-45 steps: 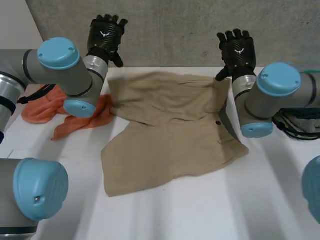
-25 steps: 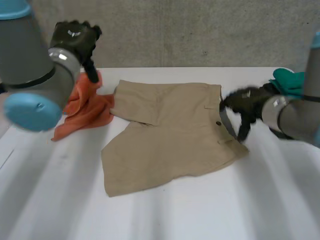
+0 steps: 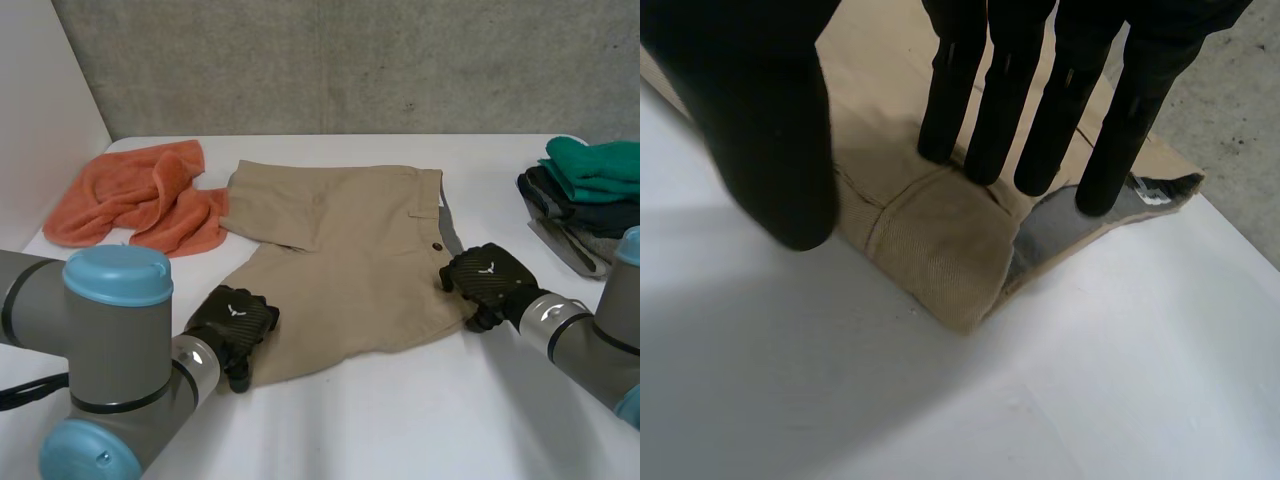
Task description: Fold the laundry.
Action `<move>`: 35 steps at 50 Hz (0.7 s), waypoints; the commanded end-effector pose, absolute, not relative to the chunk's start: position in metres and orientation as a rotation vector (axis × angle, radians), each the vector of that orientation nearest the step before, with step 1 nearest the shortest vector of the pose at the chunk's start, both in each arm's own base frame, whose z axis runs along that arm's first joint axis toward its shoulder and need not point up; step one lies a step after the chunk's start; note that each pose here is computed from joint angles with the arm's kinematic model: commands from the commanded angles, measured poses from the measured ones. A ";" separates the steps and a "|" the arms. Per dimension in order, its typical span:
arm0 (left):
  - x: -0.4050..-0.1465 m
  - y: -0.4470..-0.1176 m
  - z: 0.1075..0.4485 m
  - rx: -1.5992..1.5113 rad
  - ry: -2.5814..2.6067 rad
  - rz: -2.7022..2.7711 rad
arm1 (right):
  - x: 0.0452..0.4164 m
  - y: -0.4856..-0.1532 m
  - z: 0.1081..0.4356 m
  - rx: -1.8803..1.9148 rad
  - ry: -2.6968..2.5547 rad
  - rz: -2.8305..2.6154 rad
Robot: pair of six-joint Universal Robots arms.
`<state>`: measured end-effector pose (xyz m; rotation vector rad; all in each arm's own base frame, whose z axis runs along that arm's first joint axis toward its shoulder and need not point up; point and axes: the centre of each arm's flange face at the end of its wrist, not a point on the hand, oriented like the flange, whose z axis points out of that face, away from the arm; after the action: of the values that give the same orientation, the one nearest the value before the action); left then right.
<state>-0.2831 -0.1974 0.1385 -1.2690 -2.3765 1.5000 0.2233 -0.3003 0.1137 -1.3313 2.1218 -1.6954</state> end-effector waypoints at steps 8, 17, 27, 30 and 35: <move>-0.295 -0.201 0.132 -1.358 -2.329 1.599 | 0.224 -0.291 0.124 -1.277 2.136 -1.705; -0.287 -0.192 0.139 -1.439 -2.375 1.541 | 0.203 -0.263 0.156 -1.262 2.315 -1.499; -0.258 -0.125 0.169 -1.691 -2.429 1.084 | 0.175 -0.201 0.188 -1.693 2.399 -0.848; -0.259 -0.120 0.173 -1.741 -2.395 1.044 | 0.176 -0.203 0.193 -1.733 2.375 -0.834; -0.283 -0.166 0.189 -1.676 -2.323 1.357 | 0.187 -0.233 0.189 -1.614 2.412 -1.020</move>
<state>-0.2620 -0.1280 0.1754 -1.7192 -2.3958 1.1055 0.1770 -0.2065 0.1922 -1.7017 2.3911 -0.8579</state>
